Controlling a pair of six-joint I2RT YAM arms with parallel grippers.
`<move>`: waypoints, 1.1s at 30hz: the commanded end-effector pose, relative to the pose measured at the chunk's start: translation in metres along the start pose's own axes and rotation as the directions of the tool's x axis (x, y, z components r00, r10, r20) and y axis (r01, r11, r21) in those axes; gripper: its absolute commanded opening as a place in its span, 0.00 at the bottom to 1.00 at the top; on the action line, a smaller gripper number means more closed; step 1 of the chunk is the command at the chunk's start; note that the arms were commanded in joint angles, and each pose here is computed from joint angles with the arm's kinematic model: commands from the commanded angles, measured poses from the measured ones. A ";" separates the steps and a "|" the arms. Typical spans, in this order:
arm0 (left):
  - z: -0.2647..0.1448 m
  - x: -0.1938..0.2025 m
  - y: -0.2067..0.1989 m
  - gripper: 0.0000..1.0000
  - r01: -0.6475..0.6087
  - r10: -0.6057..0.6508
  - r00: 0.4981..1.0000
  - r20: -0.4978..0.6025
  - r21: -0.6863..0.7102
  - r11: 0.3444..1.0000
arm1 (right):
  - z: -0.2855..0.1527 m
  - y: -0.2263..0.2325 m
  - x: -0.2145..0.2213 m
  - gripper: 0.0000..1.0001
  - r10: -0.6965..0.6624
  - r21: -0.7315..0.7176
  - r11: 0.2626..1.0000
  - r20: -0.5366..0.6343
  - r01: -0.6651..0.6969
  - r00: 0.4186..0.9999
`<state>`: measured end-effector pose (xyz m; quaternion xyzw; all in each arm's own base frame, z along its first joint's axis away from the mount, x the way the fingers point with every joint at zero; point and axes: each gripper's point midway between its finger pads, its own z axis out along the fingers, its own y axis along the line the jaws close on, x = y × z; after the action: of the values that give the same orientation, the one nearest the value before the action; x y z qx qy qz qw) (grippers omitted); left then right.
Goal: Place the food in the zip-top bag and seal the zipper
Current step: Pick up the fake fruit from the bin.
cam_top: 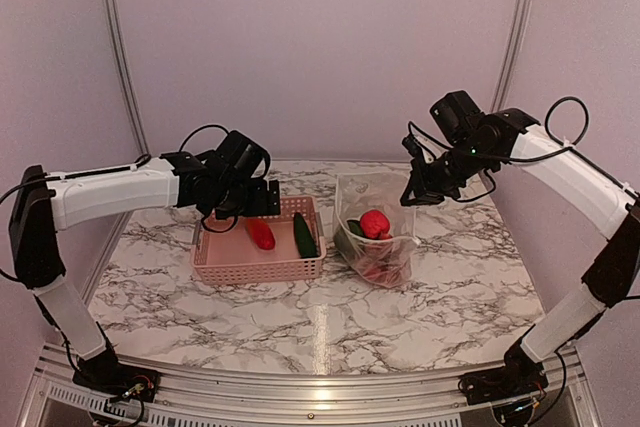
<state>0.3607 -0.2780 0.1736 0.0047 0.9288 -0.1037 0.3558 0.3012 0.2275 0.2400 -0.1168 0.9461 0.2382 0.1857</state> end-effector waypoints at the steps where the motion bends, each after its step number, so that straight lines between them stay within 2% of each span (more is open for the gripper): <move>1: 0.028 -0.003 -0.005 0.93 0.033 -0.034 0.999 0.016 0.025 0.999 | -0.011 0.010 -0.014 0.00 -0.019 -0.036 0.999 0.052 0.021 0.998; 8: 0.057 0.006 0.015 0.79 0.176 -0.180 0.983 -0.023 -0.129 0.976 | -0.011 0.010 -0.010 0.00 -0.014 -0.049 0.999 0.056 0.016 0.998; 13: 0.078 0.023 0.013 0.75 0.203 -0.225 0.969 -0.105 -0.188 0.961 | -0.013 0.011 -0.008 0.00 -0.010 -0.061 0.998 0.063 0.013 0.998; 21: 0.093 0.040 0.029 0.72 0.314 -0.357 0.924 -0.137 -0.259 0.913 | -0.016 0.010 -0.004 0.00 -0.001 -0.064 0.998 0.073 0.005 0.997; 28: 0.108 0.057 0.037 0.69 0.339 -0.400 0.897 -0.189 -0.290 0.895 | -0.018 0.010 0.001 0.00 0.007 -0.068 0.998 0.074 -0.002 0.997; 33: 0.118 0.060 0.037 0.66 0.319 -0.382 0.903 -0.197 -0.287 0.903 | -0.017 0.010 0.001 0.00 0.007 -0.069 0.998 0.072 -0.002 0.997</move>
<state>0.3980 -0.2696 0.0549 -0.1987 0.9514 -0.0601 0.2275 0.2903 0.2269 0.2429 -0.1151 0.9391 0.2593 0.1937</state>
